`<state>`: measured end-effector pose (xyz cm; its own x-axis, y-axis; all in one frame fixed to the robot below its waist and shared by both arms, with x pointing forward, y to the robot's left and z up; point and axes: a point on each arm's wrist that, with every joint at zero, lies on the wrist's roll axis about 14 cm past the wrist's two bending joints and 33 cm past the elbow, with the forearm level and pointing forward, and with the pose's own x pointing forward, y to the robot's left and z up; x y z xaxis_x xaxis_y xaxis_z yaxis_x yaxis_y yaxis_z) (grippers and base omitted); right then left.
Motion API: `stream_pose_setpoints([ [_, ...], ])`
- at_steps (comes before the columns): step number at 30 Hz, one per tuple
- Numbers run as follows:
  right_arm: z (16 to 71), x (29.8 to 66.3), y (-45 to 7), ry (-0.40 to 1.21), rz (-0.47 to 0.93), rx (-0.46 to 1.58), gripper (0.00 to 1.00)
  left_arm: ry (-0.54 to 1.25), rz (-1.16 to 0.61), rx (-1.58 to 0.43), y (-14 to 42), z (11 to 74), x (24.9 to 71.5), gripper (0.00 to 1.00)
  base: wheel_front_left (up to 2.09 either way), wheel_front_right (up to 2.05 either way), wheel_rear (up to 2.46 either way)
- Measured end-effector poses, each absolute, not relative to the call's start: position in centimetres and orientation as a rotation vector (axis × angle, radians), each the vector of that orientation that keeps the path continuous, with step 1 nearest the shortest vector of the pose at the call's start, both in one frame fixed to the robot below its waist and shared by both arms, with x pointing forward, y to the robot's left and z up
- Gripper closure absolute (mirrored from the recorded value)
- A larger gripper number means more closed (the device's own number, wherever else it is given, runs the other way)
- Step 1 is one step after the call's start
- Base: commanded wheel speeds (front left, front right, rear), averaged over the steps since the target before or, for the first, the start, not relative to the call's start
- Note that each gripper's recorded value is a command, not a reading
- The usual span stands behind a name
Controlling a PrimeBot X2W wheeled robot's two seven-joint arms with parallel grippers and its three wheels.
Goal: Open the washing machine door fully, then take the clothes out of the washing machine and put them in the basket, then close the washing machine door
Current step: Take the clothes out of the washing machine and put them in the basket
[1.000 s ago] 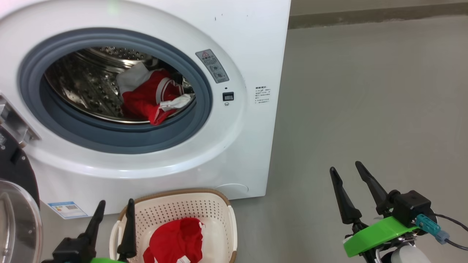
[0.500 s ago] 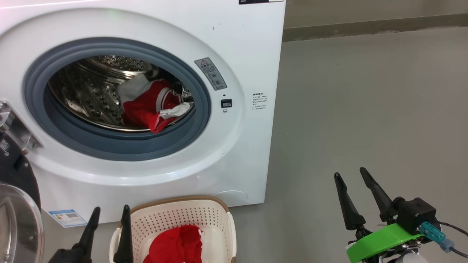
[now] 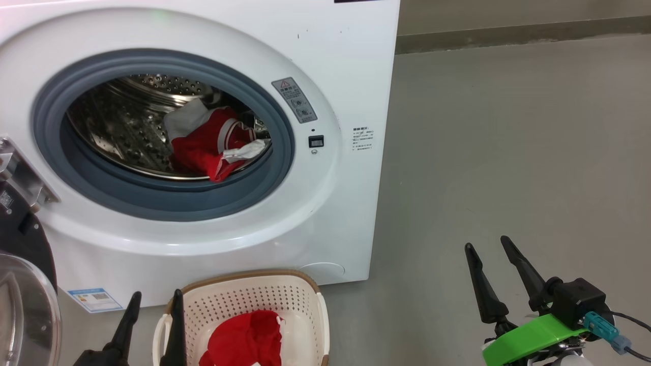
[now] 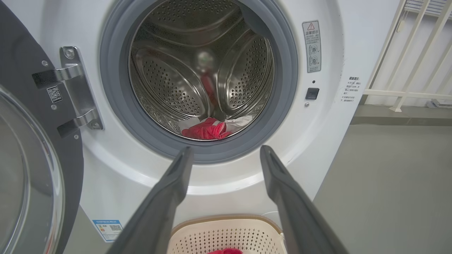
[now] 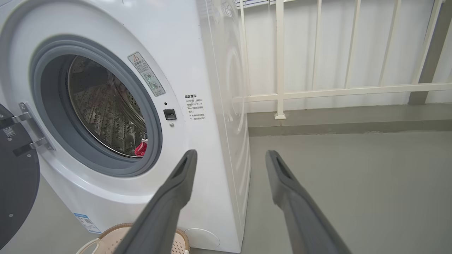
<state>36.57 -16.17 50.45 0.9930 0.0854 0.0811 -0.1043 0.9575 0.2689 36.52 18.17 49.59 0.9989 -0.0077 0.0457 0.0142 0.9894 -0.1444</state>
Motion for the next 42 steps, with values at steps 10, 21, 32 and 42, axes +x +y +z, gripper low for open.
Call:
stream_pose_setpoints([
  [10,50.3,36.7,-16.1,-0.065,0.099,0.276,0.00,-0.044,-0.012,-0.147,18.1,49.6,36.5,0.00,0.00,0.00,0.00],
  [21,50.1,36.9,-15.7,-0.055,0.110,0.276,0.00,-0.028,-0.013,-0.166,17.8,49.0,36.4,0.00,0.00,0.00,0.00],
  [32,48.8,37.6,-15.6,-0.019,0.112,0.273,0.00,-0.026,0.004,-0.192,18.0,49.0,39.5,0.00,0.00,0.00,0.00],
  [42,47.8,40.4,-15.5,0.005,0.122,0.264,0.00,-0.011,0.002,-0.244,17.4,48.8,45.9,0.00,0.00,0.00,0.00],
])
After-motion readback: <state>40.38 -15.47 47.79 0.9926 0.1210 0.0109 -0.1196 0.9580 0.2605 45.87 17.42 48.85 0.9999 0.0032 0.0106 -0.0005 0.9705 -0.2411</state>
